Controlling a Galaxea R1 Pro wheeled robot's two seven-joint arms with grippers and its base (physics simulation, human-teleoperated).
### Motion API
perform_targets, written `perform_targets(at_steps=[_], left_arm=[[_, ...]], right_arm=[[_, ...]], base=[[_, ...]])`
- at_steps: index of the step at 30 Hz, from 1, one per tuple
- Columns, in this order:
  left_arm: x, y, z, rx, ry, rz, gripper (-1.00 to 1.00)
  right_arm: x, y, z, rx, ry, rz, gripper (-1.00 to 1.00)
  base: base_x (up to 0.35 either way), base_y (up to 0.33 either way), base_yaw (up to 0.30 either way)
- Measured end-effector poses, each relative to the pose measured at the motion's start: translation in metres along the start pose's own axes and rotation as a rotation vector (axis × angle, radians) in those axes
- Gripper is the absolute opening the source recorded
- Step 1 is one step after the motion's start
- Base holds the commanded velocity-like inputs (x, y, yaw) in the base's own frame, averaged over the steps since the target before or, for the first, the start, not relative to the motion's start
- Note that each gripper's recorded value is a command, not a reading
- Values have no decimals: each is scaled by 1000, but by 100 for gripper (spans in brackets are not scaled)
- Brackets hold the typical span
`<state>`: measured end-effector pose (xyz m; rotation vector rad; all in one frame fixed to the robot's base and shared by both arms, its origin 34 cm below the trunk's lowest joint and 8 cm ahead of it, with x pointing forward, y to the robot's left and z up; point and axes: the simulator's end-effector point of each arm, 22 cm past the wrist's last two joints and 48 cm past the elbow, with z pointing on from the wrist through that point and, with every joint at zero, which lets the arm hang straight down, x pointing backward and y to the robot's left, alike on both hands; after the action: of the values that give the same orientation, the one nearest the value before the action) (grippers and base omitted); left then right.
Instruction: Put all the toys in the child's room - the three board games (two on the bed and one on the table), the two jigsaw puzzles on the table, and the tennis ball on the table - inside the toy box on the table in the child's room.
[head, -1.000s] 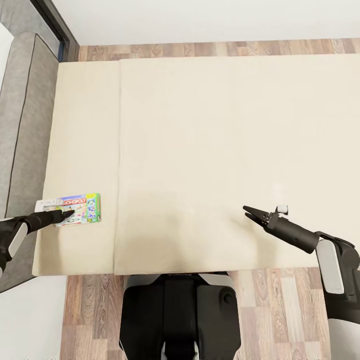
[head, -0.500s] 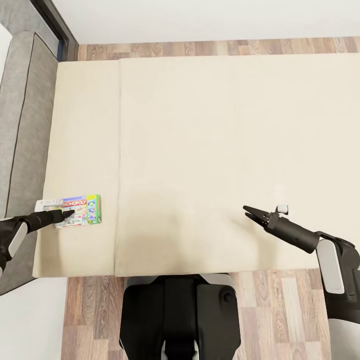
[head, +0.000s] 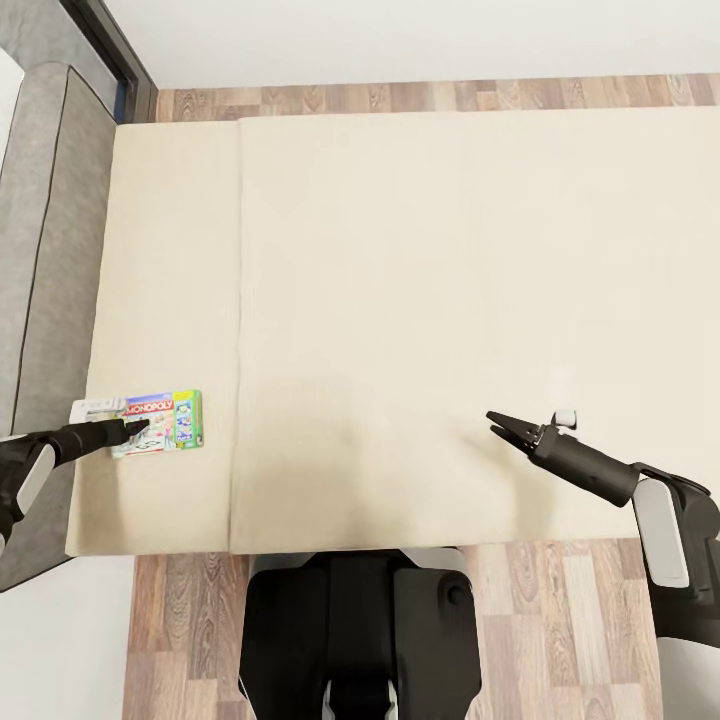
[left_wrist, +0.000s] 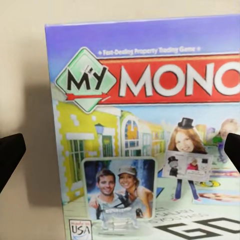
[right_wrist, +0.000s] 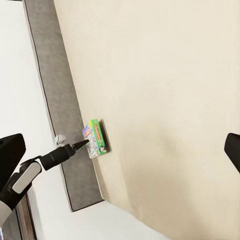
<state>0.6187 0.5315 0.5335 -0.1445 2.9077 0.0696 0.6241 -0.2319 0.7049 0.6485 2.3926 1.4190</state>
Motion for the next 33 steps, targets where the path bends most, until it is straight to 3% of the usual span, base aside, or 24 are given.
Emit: perform_targets(at_steps=[33], left_arm=[[0,0,0,-2,1,1,100]], right_arm=[[0,-1,0,0,0,2,100]], base=[[0,50,0]])
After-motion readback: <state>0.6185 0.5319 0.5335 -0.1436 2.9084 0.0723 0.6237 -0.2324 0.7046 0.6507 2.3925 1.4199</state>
